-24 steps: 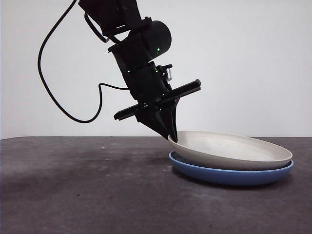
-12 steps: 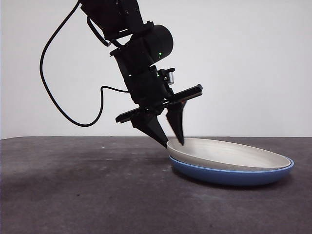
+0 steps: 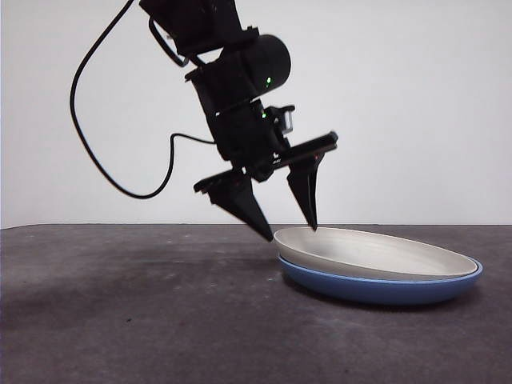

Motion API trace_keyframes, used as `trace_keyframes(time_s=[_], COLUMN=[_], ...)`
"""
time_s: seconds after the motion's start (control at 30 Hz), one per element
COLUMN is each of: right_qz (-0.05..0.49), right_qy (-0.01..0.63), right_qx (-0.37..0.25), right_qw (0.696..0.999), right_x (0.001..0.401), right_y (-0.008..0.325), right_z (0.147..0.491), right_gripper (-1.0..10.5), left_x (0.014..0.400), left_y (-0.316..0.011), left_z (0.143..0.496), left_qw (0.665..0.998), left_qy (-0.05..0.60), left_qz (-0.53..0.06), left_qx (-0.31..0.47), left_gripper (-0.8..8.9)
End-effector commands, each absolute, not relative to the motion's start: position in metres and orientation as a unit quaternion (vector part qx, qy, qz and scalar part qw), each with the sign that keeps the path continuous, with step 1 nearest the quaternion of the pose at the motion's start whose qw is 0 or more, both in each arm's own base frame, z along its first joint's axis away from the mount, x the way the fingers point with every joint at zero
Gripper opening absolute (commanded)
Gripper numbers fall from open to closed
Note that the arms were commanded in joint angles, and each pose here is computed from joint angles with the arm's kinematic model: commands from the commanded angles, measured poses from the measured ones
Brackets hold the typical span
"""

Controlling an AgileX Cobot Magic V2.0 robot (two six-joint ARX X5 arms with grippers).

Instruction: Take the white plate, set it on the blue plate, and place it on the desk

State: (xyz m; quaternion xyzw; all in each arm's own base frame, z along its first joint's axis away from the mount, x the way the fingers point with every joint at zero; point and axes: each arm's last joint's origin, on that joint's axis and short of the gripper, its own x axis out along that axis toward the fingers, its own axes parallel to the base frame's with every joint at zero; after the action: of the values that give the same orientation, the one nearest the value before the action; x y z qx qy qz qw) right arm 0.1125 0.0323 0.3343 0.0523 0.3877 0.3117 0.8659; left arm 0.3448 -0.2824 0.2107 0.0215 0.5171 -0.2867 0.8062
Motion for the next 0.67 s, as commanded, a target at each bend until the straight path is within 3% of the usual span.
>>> trace_keyframes(time_s=[0.03,0.3,0.53,0.67], right_qz=[0.313,0.306,0.291,0.288], right_qy=[0.379,0.380,0.381,0.382], right_qx=[0.053,0.050,0.045,0.044], right_qw=[0.869,0.872,0.876,0.877], right_x=[0.113,0.113,0.114,0.114], right_y=[0.033,0.033,0.032,0.032], right_z=[0.340,0.340,0.339,0.339], right_gripper=[4.6,4.6,4.6,4.6], left_x=[0.344,0.326,0.296,0.276], left_y=[-0.282,-0.242,-0.184,-0.155], left_z=[0.239,0.312,0.384,0.405], left_qw=[0.822,0.849,0.887,0.894], left_qy=[0.477,0.423,0.355,0.347], left_qz=[-0.309,-0.314,-0.295,-0.284], left_qx=[0.029,0.026,-0.002,0.012], left_gripper=[3.21,3.21,3.19,3.16])
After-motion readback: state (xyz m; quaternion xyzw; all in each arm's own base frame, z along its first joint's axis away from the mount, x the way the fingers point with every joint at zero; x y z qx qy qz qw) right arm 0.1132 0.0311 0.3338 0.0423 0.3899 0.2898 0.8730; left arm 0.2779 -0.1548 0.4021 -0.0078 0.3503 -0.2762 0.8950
